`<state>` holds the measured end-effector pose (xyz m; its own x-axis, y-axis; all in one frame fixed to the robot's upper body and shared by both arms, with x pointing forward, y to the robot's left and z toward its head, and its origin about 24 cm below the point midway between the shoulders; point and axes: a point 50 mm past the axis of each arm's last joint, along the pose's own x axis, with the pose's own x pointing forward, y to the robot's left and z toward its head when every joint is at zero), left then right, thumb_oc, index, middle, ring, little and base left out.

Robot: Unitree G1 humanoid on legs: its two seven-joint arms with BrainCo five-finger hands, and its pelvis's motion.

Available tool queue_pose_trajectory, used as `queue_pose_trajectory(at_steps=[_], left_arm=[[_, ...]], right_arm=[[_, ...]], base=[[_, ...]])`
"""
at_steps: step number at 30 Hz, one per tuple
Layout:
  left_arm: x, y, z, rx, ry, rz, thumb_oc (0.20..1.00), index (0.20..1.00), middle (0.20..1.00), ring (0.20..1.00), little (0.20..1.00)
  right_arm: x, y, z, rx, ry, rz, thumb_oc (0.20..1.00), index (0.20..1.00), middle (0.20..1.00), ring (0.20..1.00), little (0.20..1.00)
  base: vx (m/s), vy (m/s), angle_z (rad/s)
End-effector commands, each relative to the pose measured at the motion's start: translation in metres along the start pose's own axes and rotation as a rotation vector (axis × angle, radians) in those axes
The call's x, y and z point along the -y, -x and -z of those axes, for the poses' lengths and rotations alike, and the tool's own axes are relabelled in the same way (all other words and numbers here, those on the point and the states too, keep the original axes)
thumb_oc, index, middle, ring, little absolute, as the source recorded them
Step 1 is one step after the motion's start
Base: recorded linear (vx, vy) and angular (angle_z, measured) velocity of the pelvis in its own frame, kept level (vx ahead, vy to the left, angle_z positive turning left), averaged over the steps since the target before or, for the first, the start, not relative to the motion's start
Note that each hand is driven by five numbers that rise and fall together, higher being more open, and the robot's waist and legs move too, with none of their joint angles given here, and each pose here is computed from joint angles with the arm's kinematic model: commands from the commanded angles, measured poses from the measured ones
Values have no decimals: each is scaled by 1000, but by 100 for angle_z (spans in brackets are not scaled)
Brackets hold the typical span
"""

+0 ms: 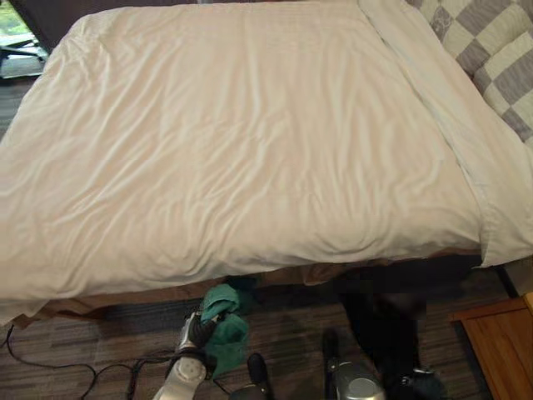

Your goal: Tidy up the quilt and then pick up the clothes from the bed and put them into the laundry hamper.

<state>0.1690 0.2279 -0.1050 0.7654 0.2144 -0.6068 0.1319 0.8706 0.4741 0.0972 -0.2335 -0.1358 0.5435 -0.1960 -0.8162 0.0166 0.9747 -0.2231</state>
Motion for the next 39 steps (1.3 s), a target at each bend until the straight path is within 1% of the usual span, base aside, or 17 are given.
queue_pose_trajectory(at_steps=[1, 3, 6, 10, 13, 14, 17, 19, 20, 22, 23, 26, 27, 28, 32, 34, 39], left_arm=[[-16, -9, -10, 27, 27, -51, 200, 200, 200, 200, 200], [-1, -8, 2, -49, 149, -29, 200, 200, 200, 200, 200], [4, -9, 3, -61, 214, -15, 200, 200, 200, 200, 200], [11, -11, 5, -106, 273, -3, 200, 200, 200, 200, 200], [10, -9, 18, -171, 273, -9, 200, 200, 200, 200, 200], [14, -5, 31, -237, 265, -8, 200, 200, 200, 200, 200], [17, -4, 33, -248, 239, 23, 200, 200, 200, 200, 200], [17, -4, 33, -248, 237, 24, 200, 200, 200, 200, 200], [15, -5, 32, -246, 216, 25, 200, 200, 200, 200, 200], [13, -7, 30, -238, 179, 29, 200, 200, 200, 200, 200], [15, -12, 17, -183, 143, 44, 200, 200, 200, 200, 200], [16, -14, 13, -172, 124, 55, 200, 200, 200, 200, 200], [15, -13, 19, -197, 65, 57, 200, 200, 200, 200, 200], [-15, 17, 90, -499, -222, 17, 200, 200, 200, 200, 200], [-10, -1, 61, -377, -318, 45, 200, 200, 200, 200, 200], [5, -2, 57, -351, -401, 136, 200, 200, 200, 200, 200], [5, 3, 63, -362, -369, 134, 200, 200, 200, 200, 200]], right_arm=[[-18, -21, -78, 216, 23, -55, 200, 200, 200, 200, 200], [-30, -27, -102, 253, 207, -103, 200, 200, 200, 200, 200], [-29, -29, -116, 290, 311, -93, 200, 200, 200, 200, 200], [-3, -32, -124, 295, 255, 36, 200, 200, 200, 200, 200], [12, -33, -101, 205, 187, 119, 200, 200, 200, 200, 200], [20, -32, -77, 113, 165, 155, 200, 200, 200, 200, 200], [16, -27, -42, 8, 149, 132, 200, 200, 200, 200, 200], [16, -27, -41, 8, 148, 131, 200, 200, 200, 200, 200], [7, -25, -32, -11, 172, 90, 200, 200, 200, 200, 200], [4, -26, -38, 12, 176, 82, 200, 200, 200, 200, 200], [0, -27, -48, 53, 158, 76, 200, 200, 200, 200, 200], [2, -27, -51, 65, 147, 87, 200, 200, 200, 200, 200], [5, -26, -49, 63, 164, 92, 200, 200, 200, 200, 200], [19, -32, -47, -39, 411, 145, 200, 200, 200, 200, 200], [16, -32, -45, -43, 438, 127, 200, 200, 200, 200, 200], [10, -31, -33, -83, 442, 96, 200, 200, 200, 200, 200], [18, -29, -41, -28, 431, 93, 200, 200, 200, 200, 200]], base=[[-18, -195, 120], [-9, -216, 122], [-33, -68, 86], [-175, 30, 191], [-46, 124, 280], [91, 257, 238], [120, 363, 203], [70, 189, 154], [133, 385, 116], [75, 267, 152], [13, -19, 195], [63, -69, 210], [180, -114, 93], [151, -71, 29], [159, -108, 8], [241, -175, 15], [168, -139, 1]])
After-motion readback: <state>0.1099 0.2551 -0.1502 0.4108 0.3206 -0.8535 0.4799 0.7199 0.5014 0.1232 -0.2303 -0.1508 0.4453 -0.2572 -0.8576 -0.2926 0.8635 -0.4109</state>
